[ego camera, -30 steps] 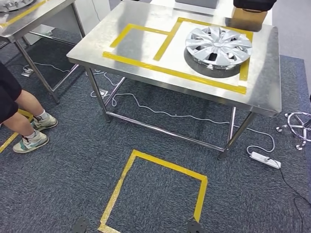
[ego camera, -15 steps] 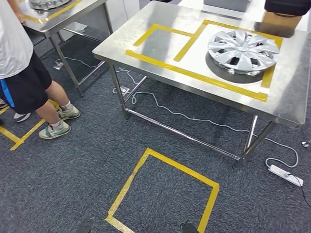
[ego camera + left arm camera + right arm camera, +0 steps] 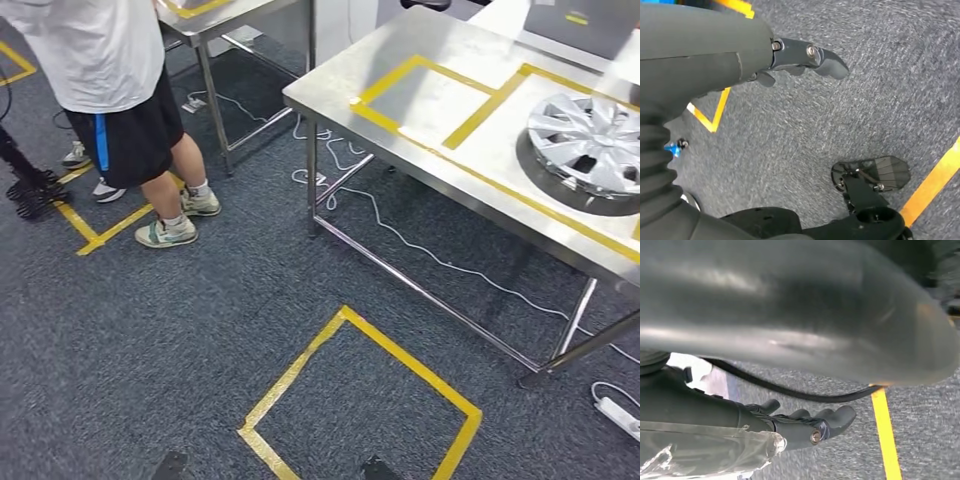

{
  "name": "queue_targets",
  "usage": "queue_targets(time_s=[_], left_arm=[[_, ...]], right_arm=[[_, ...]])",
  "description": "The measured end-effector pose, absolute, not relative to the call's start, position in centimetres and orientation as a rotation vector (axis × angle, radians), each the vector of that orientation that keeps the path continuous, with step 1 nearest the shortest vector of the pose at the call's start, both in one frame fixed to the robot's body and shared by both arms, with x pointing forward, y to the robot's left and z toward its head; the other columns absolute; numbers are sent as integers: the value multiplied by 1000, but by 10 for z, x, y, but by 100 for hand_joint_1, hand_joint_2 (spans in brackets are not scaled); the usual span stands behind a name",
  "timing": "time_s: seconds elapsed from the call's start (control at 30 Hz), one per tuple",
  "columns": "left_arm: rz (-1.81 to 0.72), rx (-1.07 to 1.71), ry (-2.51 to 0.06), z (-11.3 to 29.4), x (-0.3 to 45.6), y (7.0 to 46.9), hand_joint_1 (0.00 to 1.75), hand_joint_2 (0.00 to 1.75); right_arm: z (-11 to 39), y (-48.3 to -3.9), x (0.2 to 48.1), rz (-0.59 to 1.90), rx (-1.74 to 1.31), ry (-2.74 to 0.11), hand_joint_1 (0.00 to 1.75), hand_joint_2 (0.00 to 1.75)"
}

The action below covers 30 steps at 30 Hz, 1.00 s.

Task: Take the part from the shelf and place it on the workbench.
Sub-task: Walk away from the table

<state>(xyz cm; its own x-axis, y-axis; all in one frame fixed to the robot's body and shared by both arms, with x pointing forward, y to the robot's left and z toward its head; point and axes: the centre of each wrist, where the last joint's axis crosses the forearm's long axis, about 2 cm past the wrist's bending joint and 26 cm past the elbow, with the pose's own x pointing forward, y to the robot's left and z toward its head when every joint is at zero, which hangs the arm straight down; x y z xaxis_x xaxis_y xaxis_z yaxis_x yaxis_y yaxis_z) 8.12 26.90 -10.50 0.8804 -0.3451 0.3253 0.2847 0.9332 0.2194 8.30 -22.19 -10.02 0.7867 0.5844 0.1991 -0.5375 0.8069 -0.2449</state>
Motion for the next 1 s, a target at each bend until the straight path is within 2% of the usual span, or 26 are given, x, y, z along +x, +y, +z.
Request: queue_targets(time_s=[0.3,0.43,1.0], left_arm=[[-294,154,-350,-106,76,271,0,0],[-269,146,-314,-107,69,271,0,175],[-269,94,-292,-106,67,252,0,175]], right_arm=[[-101,-221,80,624,-174,-263,0,0],[-101,-220,77,628,-169,-260,0,0],[-103,-228,69,623,-202,-244,0,0]])
